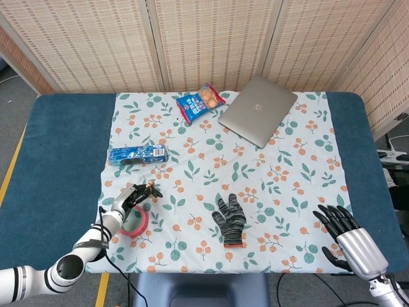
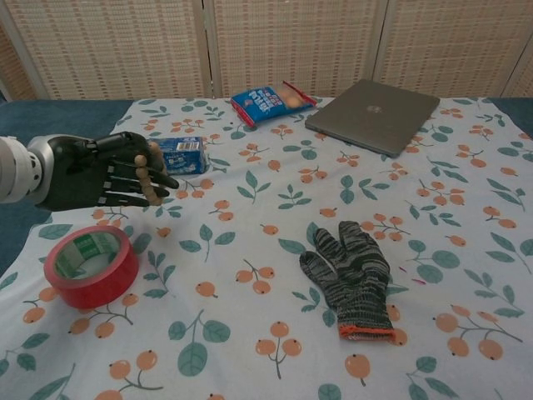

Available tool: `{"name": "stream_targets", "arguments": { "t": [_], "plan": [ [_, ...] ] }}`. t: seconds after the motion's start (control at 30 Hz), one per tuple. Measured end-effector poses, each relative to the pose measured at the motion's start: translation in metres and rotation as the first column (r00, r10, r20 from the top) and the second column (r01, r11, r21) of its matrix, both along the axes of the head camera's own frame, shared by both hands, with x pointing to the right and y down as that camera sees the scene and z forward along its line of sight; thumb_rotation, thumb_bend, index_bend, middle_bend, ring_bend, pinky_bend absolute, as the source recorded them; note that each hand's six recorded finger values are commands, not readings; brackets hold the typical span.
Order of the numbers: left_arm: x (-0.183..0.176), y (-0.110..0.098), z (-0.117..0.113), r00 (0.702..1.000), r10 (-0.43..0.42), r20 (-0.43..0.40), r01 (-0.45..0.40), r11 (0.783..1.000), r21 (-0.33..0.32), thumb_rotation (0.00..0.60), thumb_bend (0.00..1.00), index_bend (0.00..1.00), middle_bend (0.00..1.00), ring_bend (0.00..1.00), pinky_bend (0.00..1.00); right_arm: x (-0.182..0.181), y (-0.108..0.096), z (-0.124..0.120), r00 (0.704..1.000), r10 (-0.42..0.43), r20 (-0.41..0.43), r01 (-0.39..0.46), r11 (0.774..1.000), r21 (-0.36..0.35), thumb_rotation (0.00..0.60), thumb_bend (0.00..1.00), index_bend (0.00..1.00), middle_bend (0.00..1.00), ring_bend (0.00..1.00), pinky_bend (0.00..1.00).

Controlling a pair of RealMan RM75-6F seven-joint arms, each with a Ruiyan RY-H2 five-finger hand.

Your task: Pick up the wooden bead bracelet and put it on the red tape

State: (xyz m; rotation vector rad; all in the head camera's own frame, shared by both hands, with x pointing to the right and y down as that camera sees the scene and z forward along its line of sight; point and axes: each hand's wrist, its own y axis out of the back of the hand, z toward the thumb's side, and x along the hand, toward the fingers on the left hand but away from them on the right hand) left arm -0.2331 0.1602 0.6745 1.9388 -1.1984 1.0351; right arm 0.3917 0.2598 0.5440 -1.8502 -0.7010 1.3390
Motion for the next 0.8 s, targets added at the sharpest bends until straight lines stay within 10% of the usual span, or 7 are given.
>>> {"name": "stream_targets", "arguments": {
  "t": [0.17,0.8],
  "plan": [
    [0.0052,0.0047,-0.0008,0.999,0.028,-0.023,-0.029,0.999,-0.022,0.593,1.00,0.50,0.34,0.08,0.00,0.0006,-0.0003,-0.0013,1.000,0.002,0.003,-0.002,1.000,0.003,0.585,0.30,0.00,0.00,0.00,0.00],
    [0.0089,0.0098,-0.0010,0.989,0.145,0.005,-0.145,0.989,-0.026,0.600,1.00,0.50,0.33,0.08,0.04,0.0021,-0.0013,-0.0036,1.000,0.008,0.007,-0.008,1.000,0.011,0.585,0.30,0.00,0.00,0.00,0.00]
  ]
}}
